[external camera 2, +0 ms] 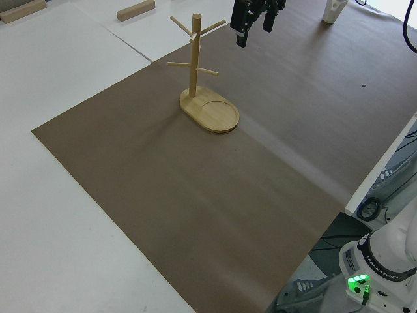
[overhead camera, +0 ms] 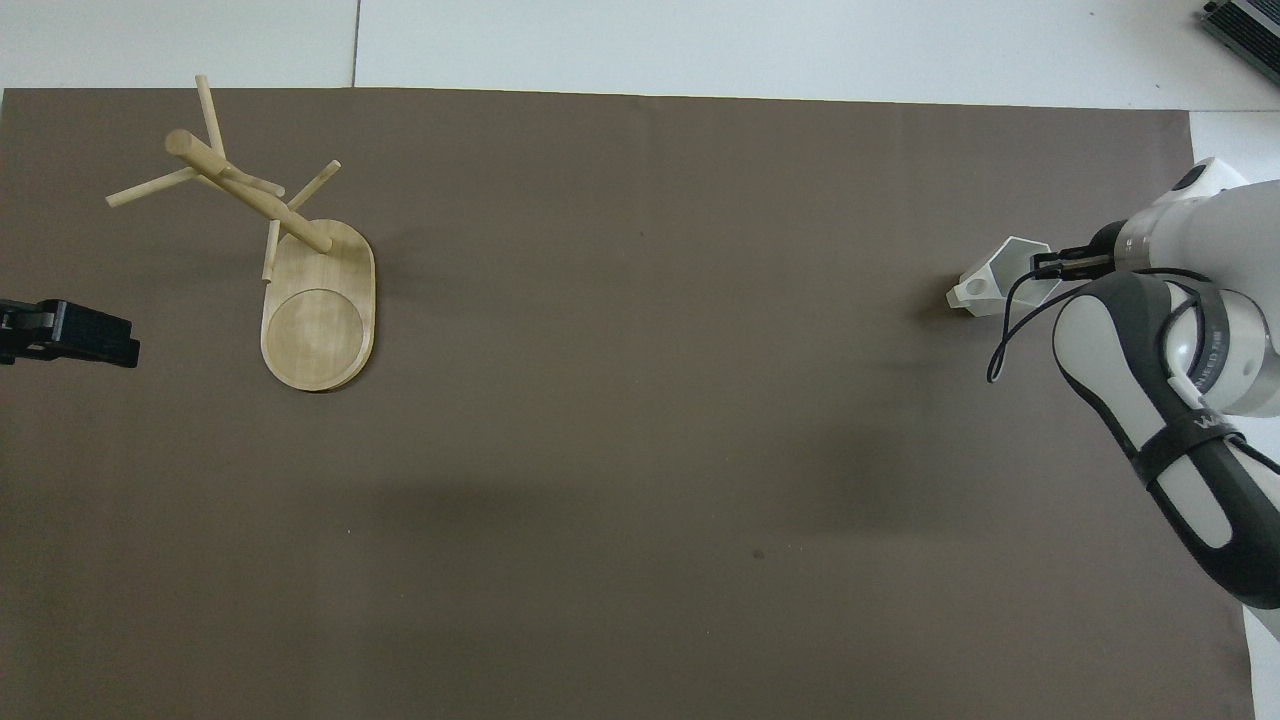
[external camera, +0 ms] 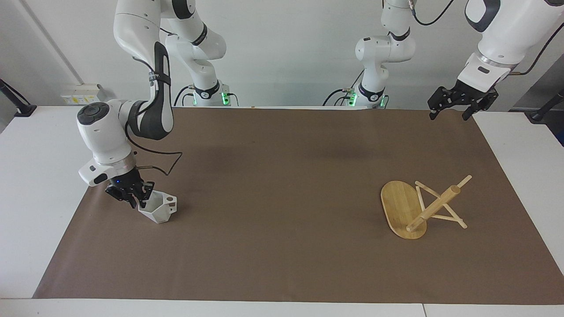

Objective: Hang cup on rack
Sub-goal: 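Close the right gripper on the white cup's rim, then carry the cup toward the rack while the left gripper reaches toward it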

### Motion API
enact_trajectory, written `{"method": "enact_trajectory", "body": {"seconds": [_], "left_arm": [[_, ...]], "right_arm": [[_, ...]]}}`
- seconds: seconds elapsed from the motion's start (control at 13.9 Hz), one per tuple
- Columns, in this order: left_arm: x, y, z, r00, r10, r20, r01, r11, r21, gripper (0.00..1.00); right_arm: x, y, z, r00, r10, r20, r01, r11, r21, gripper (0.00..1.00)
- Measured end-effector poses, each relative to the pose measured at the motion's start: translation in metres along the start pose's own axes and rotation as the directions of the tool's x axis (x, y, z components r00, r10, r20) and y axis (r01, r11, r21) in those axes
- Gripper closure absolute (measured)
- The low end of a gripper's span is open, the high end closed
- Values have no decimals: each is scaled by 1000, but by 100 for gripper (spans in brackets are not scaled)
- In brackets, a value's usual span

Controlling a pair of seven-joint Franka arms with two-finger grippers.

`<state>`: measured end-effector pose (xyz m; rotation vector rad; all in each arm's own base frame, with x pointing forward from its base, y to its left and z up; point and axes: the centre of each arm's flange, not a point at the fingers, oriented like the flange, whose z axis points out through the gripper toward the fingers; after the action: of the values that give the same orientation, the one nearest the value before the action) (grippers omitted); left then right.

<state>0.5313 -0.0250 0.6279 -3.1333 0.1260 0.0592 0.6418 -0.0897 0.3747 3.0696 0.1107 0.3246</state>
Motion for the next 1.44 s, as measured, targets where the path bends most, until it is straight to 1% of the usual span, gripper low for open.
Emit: {"method": "enact_trajectory", "body": {"seconds": [0.07, 0.14, 0.22, 0.29, 0.36, 0.43, 0.93, 1.44], "left_arm": [[0, 0, 0, 1000, 0, 0, 0, 1000, 0, 0], [0, 0, 0, 1000, 0, 0, 0, 1000, 0, 0], [0, 0, 0, 1000, 0, 0, 0, 1000, 0, 0], [0, 0, 0, 1000, 0, 0, 0, 1000, 0, 0], [0, 0, 0, 1000, 0, 1, 0, 1000, 0, 0], [0, 0, 0, 1000, 0, 1, 0, 1000, 0, 0], [0, 0, 0, 1000, -1, 1, 1, 1000, 0, 0], [0, 0, 0, 1000, -2, 1, 2, 1000, 0, 0]], "right_arm": [[0, 0, 0, 1000, 0, 0, 0, 1000, 0, 75], [0, 0, 0, 1000, 0, 0, 0, 1000, 0, 75], [0, 0, 0, 1000, 0, 0, 0, 1000, 0, 81], [0, 0, 0, 1000, 0, 0, 0, 1000, 0, 81], [0, 0, 0, 1000, 0, 0, 0, 1000, 0, 87], [0, 0, 0, 1000, 0, 0, 0, 1000, 0, 90], [3, -4, -5, 1000, -4, -10, 4, 1000, 3, 96], [10, -23, -11, 1000, -8, -19, 9, 1000, 18, 96]]}}
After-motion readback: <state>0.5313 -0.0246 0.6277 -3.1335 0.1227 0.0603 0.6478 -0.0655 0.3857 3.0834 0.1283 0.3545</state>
